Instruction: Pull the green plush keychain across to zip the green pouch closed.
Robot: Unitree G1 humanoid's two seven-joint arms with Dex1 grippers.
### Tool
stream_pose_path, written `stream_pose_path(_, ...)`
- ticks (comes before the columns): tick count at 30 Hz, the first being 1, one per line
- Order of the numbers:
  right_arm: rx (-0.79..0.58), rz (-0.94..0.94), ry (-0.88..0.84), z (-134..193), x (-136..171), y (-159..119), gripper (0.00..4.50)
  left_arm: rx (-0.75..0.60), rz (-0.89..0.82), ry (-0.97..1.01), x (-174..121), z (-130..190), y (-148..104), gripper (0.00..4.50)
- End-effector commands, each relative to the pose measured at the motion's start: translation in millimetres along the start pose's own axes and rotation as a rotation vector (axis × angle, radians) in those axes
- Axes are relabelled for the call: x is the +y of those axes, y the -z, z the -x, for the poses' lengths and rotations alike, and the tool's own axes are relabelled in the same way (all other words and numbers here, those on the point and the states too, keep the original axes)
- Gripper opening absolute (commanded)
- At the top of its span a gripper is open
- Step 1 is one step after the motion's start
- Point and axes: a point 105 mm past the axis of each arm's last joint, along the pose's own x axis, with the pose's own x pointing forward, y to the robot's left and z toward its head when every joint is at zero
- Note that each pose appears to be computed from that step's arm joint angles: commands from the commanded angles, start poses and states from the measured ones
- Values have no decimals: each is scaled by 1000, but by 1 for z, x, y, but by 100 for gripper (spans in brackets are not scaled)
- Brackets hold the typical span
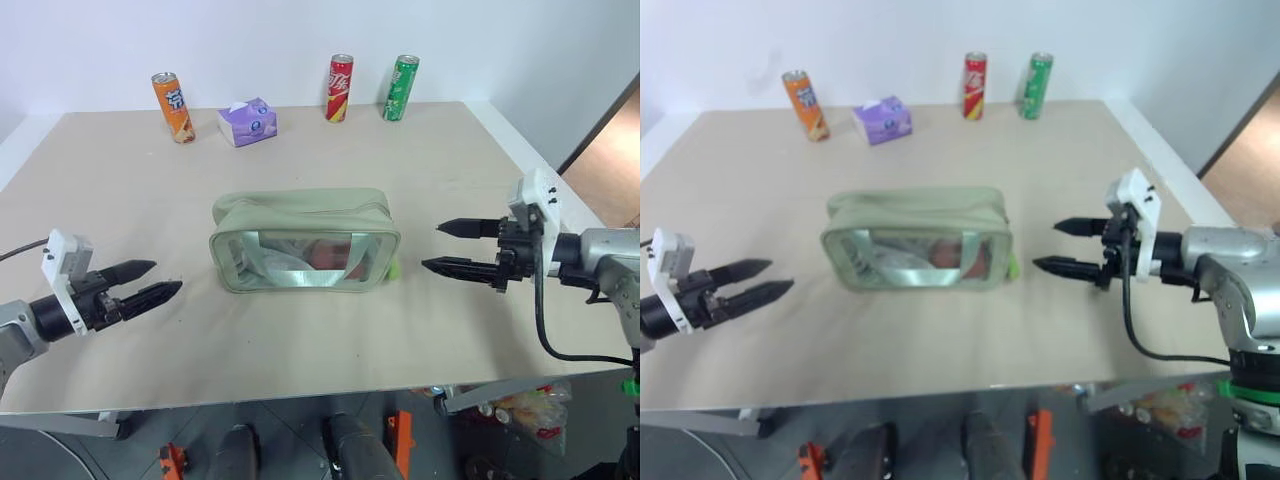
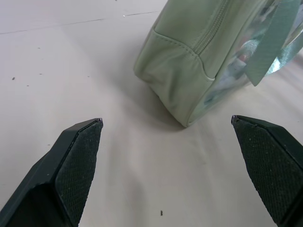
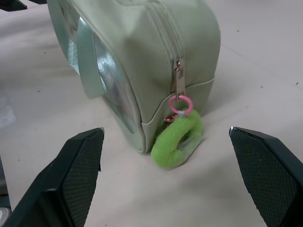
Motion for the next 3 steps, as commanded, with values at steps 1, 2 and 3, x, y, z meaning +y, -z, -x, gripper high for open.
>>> stream_pose_path(1,-26,34,5,0,5,-9,439,-30,1,17,-4,0,-10,450)
stream_pose_path(2,-27,29,6,0,5,-8,439,-32,3,21,-4,0,-10,450)
stream_pose_path(3,-28,27,7,0,6,-8,439,-33,3,23,-4,0,-10,450)
